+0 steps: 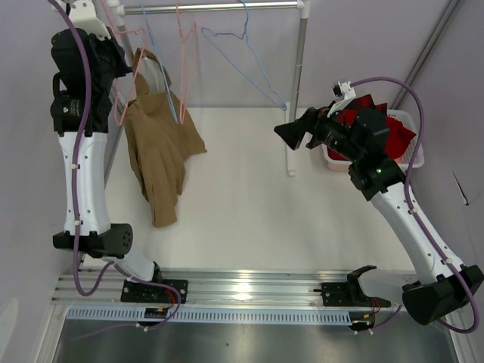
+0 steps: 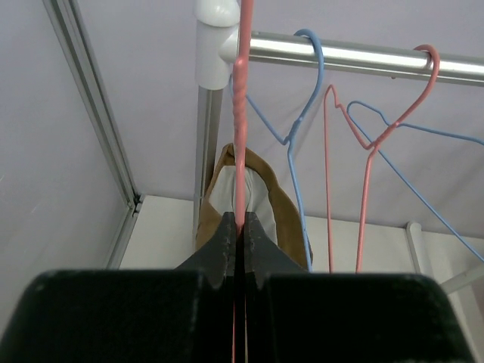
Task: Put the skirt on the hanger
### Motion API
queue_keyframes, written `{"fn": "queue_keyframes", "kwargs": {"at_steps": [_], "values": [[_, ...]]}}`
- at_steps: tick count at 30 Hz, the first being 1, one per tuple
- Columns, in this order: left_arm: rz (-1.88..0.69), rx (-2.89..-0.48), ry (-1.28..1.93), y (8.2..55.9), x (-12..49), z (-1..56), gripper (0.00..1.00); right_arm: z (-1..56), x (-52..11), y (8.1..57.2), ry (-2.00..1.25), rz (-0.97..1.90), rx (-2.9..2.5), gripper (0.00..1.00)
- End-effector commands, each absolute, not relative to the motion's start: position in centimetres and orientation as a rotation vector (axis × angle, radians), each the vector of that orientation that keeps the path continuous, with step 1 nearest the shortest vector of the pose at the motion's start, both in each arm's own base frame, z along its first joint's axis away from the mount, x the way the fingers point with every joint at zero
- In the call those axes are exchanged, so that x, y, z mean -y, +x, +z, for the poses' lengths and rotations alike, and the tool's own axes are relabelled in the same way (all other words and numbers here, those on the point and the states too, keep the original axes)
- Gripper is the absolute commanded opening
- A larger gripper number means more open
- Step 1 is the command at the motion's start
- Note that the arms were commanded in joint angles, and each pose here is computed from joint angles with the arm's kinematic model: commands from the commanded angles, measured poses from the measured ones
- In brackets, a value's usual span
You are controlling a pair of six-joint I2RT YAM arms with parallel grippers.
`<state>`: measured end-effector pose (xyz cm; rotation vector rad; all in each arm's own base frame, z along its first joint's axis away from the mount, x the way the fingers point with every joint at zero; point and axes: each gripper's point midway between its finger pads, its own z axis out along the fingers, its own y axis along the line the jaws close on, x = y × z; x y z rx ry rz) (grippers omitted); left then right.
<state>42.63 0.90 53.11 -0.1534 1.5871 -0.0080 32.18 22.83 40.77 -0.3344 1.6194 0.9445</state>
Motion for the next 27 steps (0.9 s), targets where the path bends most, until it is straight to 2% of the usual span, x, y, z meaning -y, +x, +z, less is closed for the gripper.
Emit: {"fn": "queue_keyframes", "kwargs": {"at_steps": [1,8,27], "values": [[-0.008,-1.331,-0.103,42.4,-0.9,60.4,0.00,41.7,-22.9,32.1,-0.372,0.940,-1.569,0.95],[-0.066,-1.378,-0.082,46.6,-1.3,58.1,0.00,41.4,-22.8,32.1,-0.371,0.931,-1.577,0.95],[-0.131,-1.491,-0.098,49.5,-0.1,53.5,0.00,40.1,-22.6,32.3,-0.359,0.947,-1.570,0.95]]}}
